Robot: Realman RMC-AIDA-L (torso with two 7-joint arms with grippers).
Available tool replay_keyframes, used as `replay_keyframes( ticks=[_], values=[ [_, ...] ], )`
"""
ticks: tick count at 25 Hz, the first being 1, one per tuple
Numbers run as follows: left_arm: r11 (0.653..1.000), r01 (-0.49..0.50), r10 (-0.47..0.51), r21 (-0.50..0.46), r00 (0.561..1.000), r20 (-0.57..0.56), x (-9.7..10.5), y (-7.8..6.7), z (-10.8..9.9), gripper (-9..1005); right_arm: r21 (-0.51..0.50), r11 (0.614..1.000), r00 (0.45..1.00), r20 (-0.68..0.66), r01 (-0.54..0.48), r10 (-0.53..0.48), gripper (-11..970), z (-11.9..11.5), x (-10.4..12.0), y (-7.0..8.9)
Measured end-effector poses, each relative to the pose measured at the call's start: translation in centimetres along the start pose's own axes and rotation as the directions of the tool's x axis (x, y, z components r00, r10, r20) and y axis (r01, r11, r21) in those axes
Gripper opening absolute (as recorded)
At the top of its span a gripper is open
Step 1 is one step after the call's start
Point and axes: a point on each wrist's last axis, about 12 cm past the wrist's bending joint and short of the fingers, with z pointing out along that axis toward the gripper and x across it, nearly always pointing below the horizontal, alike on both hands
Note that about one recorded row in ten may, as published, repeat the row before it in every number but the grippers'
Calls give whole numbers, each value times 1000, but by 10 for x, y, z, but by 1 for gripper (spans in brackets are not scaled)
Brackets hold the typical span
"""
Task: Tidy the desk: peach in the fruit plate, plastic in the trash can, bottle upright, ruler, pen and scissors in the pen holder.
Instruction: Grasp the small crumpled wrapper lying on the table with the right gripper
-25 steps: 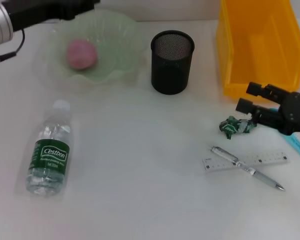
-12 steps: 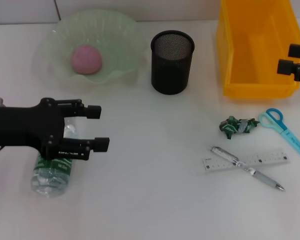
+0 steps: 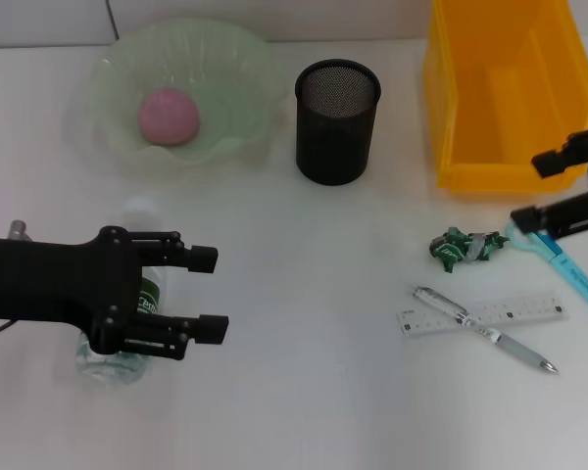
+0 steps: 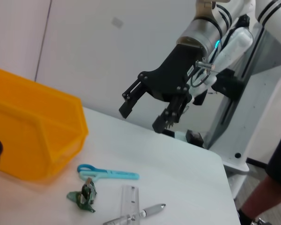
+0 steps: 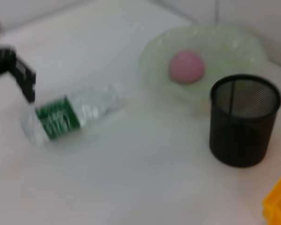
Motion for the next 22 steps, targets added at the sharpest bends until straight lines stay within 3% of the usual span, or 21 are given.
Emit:
replay_keyframes(
  ticks=[4,10,15,22],
  values=[
    [1000,-1,2,19,999,-34,2,0,10,813,-11,993,991,-66,119,-119,765,18,-9,3],
    [999,-10,11,34,999,-52,-4,4,18,813,0,966,955,-148,259,-256,765,51,-16,-11],
    [999,-17,20,48,998,-57,-9,6,22,813,-11,962,920,-289,273,-264,765,83,-14,-25],
    [999,-28,31,42,998,-54,-12,8,24,812,-66,953,894,-333,295,-299,764,118,-17,-27]
  ],
)
